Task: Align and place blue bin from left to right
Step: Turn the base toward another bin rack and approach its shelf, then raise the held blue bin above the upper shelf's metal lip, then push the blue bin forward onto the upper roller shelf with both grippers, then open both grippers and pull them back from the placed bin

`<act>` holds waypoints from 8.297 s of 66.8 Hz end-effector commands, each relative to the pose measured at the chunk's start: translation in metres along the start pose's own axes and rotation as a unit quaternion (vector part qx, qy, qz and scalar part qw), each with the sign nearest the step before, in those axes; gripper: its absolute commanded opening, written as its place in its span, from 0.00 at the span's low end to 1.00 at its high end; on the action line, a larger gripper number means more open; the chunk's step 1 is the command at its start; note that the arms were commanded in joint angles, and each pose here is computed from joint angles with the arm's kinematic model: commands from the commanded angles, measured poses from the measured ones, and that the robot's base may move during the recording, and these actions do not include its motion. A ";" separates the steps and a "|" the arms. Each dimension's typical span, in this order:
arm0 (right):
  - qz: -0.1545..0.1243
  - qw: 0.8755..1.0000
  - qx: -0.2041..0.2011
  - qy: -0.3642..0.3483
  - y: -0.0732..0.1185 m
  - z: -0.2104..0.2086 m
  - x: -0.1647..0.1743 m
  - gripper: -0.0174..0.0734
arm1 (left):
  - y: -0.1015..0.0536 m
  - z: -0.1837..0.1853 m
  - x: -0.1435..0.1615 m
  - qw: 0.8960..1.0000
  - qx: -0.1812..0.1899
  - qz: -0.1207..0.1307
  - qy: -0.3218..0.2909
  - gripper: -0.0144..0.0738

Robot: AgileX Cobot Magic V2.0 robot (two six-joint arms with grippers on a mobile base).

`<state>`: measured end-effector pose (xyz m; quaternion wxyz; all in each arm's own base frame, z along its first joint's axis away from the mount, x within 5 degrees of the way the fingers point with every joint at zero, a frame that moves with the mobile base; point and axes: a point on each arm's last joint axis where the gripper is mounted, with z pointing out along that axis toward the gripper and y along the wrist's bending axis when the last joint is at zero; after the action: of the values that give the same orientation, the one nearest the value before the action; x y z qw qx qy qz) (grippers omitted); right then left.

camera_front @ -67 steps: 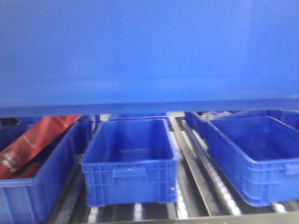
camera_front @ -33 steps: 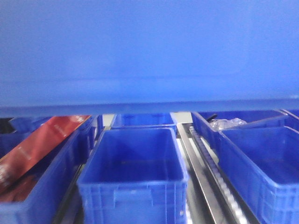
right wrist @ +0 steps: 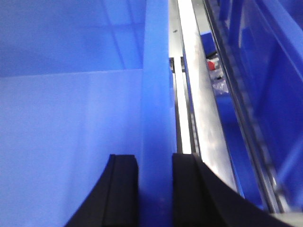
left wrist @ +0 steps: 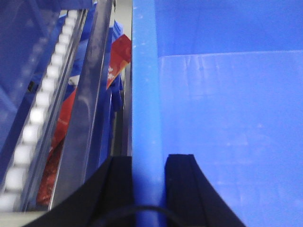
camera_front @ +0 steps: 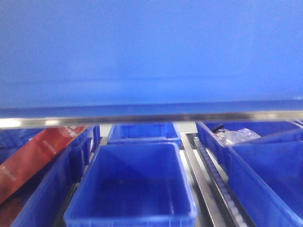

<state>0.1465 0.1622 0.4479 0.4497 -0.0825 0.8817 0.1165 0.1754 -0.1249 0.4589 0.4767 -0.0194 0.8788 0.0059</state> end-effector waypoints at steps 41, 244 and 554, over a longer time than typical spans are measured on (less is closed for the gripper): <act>-0.007 0.998 -0.046 -0.053 0.007 -0.007 -0.011 0.11 | -0.005 -0.005 -0.007 0.999 0.039 0.002 -0.037 0.04; 0.035 0.998 -0.047 -0.018 0.032 0.121 -0.048 0.11 | 0.024 0.117 -0.039 0.993 0.101 -0.061 -0.008 0.04; -0.133 0.925 -0.193 -0.299 -0.057 -0.054 0.043 0.12 | 0.073 -0.029 0.068 0.904 0.256 0.002 -0.342 0.04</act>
<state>0.0964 0.0908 0.4333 0.6695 -0.2395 0.6603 0.2417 0.1132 -0.0542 0.4155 0.7293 0.1040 0.6436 -0.2076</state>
